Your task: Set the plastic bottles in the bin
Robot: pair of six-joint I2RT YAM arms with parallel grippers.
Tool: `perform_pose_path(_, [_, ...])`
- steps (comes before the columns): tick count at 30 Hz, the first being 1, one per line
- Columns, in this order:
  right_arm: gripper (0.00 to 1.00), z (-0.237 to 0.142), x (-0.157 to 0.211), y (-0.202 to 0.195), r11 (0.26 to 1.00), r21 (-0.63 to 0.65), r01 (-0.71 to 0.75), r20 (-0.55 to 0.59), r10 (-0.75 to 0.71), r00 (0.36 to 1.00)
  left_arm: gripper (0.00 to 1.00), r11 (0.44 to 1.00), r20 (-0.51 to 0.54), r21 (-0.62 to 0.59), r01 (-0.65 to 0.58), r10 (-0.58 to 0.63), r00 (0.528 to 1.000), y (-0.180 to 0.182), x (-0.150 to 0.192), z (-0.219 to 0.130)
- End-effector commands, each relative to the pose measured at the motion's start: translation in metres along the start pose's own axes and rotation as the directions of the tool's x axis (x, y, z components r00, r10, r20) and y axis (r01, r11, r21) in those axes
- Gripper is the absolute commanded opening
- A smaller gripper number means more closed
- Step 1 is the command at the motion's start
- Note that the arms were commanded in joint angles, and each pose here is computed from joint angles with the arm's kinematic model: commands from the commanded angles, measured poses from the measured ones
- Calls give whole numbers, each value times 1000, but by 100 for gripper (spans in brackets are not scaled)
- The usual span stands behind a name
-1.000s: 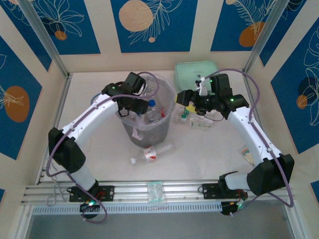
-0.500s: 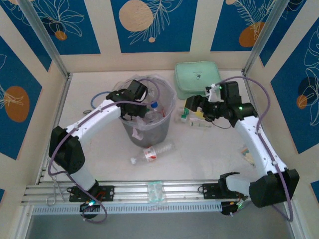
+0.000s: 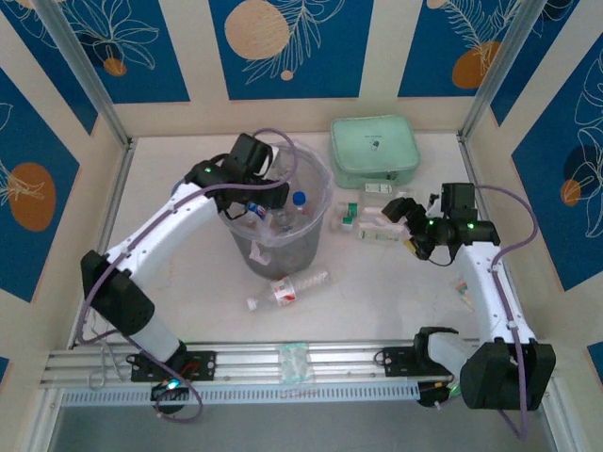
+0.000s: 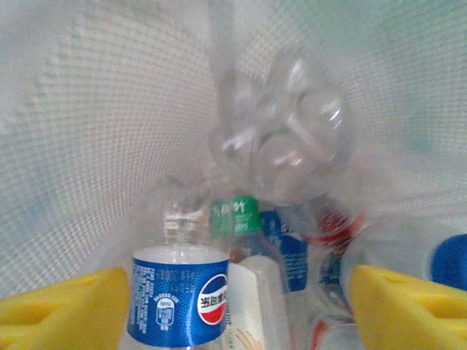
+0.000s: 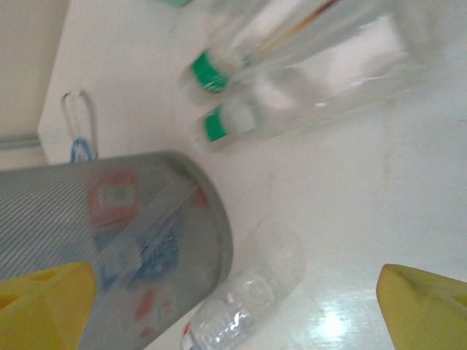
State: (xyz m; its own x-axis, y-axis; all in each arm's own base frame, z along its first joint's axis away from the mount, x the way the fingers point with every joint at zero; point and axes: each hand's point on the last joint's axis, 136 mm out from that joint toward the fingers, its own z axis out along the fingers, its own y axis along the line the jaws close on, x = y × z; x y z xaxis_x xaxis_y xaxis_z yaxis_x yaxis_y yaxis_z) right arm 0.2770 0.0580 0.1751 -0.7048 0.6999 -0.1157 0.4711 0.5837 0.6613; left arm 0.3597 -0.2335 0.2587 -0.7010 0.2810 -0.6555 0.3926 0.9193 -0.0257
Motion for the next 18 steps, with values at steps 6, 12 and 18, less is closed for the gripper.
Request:
perform_pose_path(6, [98,24,-11,-29,912,-2,-410,71,409,910,99,996,119,12,-90,88,989,5,-38,-78])
perform_pose_path(12, [88,44,46,-30,955,102,-279,-23,283,959,100,995,121,-43,-89,93,988,33,-32,-103])
perform_pose_path(18, [78,85,132,-23,967,43,-252,-279,254,926,99,999,39,-36,-4,6,999,69,-4,-92])
